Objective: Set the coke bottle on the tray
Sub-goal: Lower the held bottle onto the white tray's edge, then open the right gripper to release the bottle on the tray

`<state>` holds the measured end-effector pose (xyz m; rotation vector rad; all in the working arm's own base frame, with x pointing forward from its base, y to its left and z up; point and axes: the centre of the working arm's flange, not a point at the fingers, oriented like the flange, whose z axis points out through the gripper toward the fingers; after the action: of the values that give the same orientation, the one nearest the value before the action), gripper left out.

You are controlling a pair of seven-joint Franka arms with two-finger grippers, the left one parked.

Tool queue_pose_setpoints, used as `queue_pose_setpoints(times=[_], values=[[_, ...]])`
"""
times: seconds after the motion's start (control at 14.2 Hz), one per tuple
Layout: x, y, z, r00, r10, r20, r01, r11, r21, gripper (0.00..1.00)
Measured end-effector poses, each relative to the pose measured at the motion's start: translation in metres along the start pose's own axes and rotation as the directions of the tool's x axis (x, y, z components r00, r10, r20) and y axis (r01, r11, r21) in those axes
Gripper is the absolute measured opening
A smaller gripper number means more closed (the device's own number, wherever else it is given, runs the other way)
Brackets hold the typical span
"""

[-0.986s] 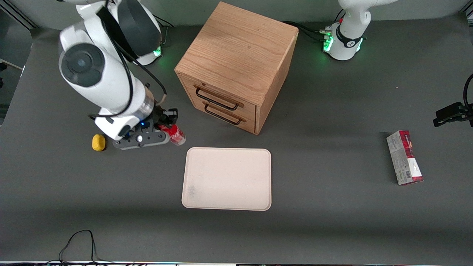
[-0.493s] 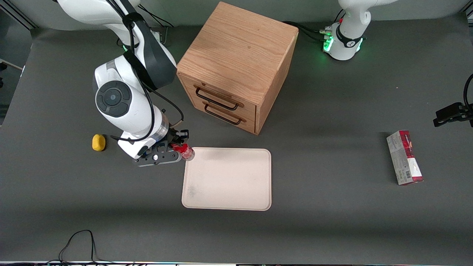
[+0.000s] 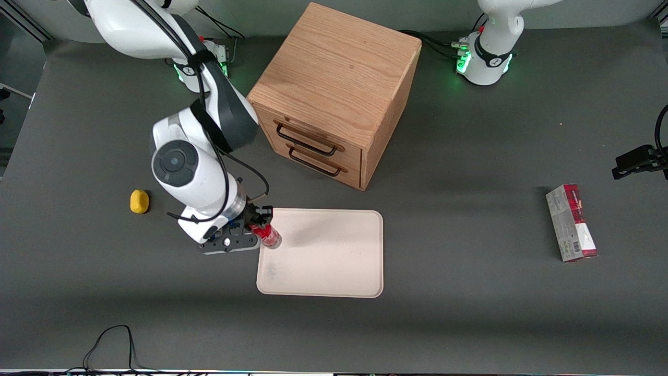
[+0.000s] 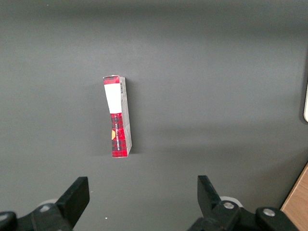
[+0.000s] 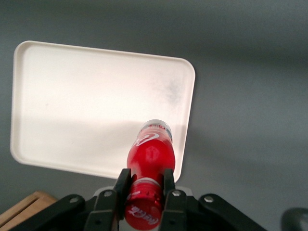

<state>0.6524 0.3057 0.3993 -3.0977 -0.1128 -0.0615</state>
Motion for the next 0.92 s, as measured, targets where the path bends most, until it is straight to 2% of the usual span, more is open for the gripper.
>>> queue_pose_setpoints(times=[0.21,0.49,0.85,0.92], values=[[0.009,0.002,0.036,1.0,0.002,-0.011,-0.002,1.0,-0.009,0.32],[0.011,0.006,0.067,1.0,0.006,0.012,-0.005,1.0,-0.025,0.32],[0.015,0.014,0.078,1.0,0.016,0.019,-0.015,0.999,-0.032,0.32],[0.015,0.014,0.078,1.0,0.016,0.018,-0.015,0.999,-0.032,0.36]])
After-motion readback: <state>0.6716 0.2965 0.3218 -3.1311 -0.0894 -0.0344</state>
